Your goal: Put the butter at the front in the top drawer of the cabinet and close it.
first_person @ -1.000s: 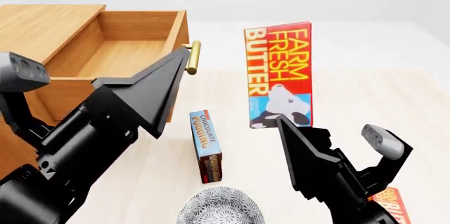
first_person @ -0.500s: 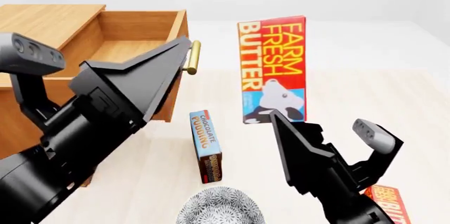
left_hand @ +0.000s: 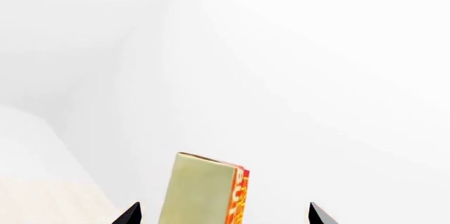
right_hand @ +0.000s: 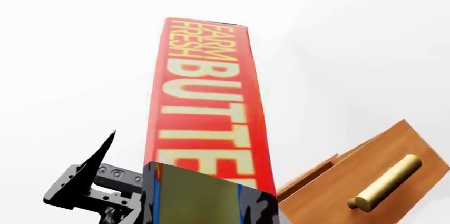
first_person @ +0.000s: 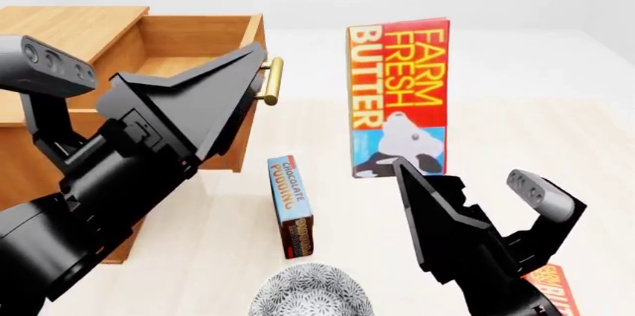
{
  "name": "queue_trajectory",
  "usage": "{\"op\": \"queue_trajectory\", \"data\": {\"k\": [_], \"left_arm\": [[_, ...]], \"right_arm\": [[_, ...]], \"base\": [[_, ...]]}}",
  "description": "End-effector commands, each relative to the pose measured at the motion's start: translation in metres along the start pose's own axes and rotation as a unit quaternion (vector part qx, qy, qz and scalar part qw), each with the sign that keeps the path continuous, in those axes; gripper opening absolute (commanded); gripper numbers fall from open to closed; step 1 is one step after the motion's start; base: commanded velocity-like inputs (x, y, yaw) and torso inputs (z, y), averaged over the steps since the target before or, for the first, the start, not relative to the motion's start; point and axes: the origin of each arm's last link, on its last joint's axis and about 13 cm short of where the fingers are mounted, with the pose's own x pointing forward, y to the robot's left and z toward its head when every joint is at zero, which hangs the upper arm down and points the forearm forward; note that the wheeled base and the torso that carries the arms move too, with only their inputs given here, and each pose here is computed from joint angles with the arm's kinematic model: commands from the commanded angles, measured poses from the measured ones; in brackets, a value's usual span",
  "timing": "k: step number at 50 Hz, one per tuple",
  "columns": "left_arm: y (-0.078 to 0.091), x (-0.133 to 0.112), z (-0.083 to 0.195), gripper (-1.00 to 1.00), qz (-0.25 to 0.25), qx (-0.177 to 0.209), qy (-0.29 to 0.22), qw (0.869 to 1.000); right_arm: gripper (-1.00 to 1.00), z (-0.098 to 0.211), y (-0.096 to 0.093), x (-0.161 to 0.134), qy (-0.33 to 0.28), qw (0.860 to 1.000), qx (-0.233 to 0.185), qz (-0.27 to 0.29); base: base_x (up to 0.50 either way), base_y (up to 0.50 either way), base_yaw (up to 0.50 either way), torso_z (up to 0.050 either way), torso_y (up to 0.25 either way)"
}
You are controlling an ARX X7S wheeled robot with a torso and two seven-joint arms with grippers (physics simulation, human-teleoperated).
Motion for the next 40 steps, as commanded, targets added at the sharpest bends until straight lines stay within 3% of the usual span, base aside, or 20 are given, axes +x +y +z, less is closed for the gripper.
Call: {"op": "queue_trajectory", "data": {"k": [1, 40], "left_arm": [[0.001, 0.001, -0.001, 1.00, -0.005, -0.005, 0.009, 1.000], [0.004, 0.017, 0.010, 1.00, -0.019, 0.014, 0.032, 0.999]], "right_arm": [[-1.00, 0.006, 0.003, 0.011, -0.015, 0.999, -0.001, 0.032], [-1.00, -0.001, -0.001, 0.030, 0.000, 0.998, 0.017, 0.058]], "base": [[0.00, 0.00, 0.00, 0.000, 0.000], [0.00, 0.00, 0.00, 0.001, 0.001]]}}
